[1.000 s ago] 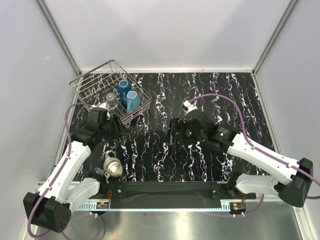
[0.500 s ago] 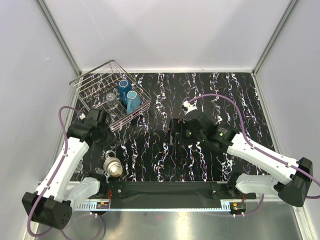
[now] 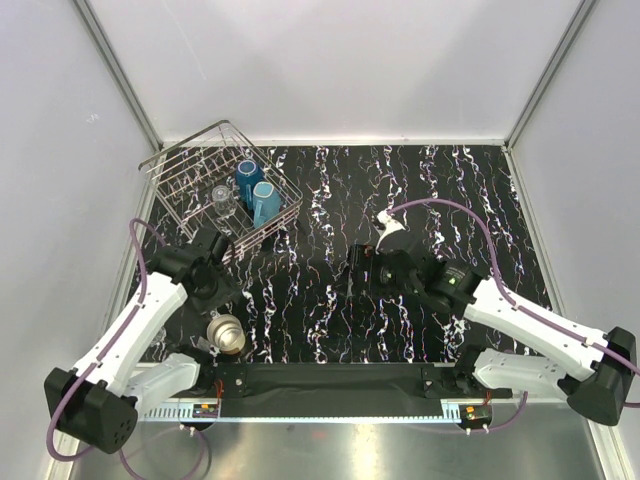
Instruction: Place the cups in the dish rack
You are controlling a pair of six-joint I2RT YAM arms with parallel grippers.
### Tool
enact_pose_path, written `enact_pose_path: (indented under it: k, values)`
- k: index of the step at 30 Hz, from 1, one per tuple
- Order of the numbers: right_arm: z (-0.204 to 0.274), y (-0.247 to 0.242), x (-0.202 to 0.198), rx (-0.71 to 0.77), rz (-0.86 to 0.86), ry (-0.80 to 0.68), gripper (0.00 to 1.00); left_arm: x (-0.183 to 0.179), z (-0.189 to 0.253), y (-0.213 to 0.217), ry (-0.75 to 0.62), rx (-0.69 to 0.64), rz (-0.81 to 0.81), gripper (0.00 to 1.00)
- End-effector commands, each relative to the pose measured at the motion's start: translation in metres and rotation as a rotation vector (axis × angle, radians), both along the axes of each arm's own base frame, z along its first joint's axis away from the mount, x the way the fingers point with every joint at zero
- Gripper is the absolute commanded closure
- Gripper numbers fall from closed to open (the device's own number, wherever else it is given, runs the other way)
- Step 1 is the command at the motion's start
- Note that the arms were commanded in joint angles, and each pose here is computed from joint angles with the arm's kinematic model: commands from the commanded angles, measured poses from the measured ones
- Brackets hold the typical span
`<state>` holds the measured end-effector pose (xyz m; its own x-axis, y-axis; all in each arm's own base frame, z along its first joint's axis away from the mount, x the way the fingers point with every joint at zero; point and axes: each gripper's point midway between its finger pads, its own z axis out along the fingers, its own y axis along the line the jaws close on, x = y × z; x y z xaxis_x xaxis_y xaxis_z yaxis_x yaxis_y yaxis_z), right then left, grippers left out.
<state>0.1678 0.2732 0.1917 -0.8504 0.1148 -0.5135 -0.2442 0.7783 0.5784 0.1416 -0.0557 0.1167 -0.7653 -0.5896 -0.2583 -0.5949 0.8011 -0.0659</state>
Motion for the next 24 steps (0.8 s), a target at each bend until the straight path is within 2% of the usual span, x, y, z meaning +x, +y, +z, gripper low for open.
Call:
enact_pose_path:
  k: [1, 15, 24]
  values:
    - [0.019, 0.002, 0.005, 0.077, -0.031, -0.040, 0.05, -0.001, -0.010, -0.002, 0.017, -0.003, 0.041, 0.30]
    - [0.023, -0.001, 0.002, 0.096, -0.033, -0.045, 0.05, -0.011, -0.021, -0.003, 0.069, 0.003, 0.077, 0.30]
    - [0.023, -0.001, 0.002, 0.098, -0.032, -0.050, 0.05, -0.015, -0.035, -0.013, 0.097, -0.048, 0.097, 0.30]
